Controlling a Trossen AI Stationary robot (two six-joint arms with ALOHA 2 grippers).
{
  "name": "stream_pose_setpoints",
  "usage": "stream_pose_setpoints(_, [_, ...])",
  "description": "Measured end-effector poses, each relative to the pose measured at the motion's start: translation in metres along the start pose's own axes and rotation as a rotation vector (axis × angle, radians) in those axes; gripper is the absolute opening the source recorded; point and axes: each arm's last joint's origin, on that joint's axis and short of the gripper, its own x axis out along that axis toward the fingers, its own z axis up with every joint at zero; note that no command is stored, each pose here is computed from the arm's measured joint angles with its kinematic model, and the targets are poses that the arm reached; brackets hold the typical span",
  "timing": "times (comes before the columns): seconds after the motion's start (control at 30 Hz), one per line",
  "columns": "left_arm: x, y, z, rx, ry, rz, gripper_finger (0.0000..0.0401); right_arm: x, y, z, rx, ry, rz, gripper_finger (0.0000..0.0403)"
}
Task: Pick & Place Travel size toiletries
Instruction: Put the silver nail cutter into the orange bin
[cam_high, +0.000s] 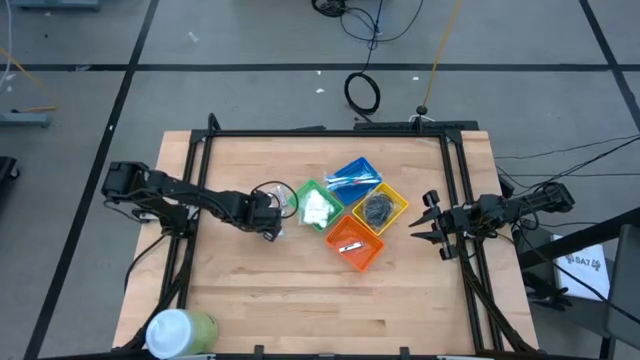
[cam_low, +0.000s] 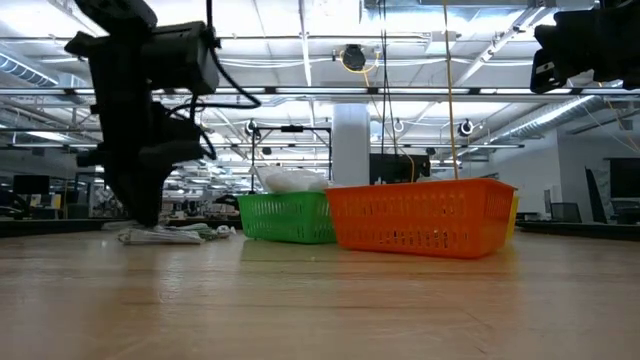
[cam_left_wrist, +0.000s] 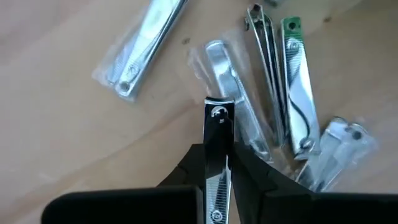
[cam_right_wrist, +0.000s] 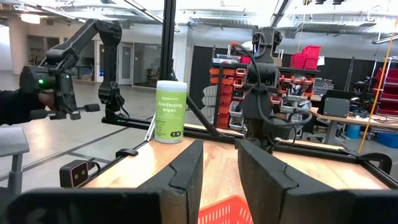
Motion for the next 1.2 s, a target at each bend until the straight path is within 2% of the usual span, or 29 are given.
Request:
stream_pose_setpoints(0.3, [-0.035,-0.021,0.019,0.07,-0.109,-0.03,0.003,0.0,0.0,0.0,0.0,0.0,0.0,0.0091])
stream_pose_setpoints(0.5, [-0.067,-0.043,0.036,0.149,-0.253,-0.142,0.0031,0.0,0.0,0.0,0.0,0.0,0.0,0.0091])
stream_pose_setpoints(0.6, [-0.085,-0.057,0.046,0.208,-0.355,-0.232,0.0031,0.0,0.0,0.0,0.0,0.0,0.0,0.0091])
stream_pose_setpoints(0.83, [-0.115,-0.091,0.068,0.377,-0.636,-0.571,0.0031,0.0,0.0,0.0,0.0,0.0,0.0,0.0091])
stream_pose_setpoints(0.97, [-0.11,-0.106,0.074,0.47,-0.74,-0.603,0.0031,0.0,0.0,0.0,0.0,0.001,0.0,0.0091])
stream_pose_setpoints(1.2, [-0.071,-0.134,0.077,0.601,-0.772,-0.605,0.0031,0.0,0.0,0.0,0.0,0.002,0.0,0.0091])
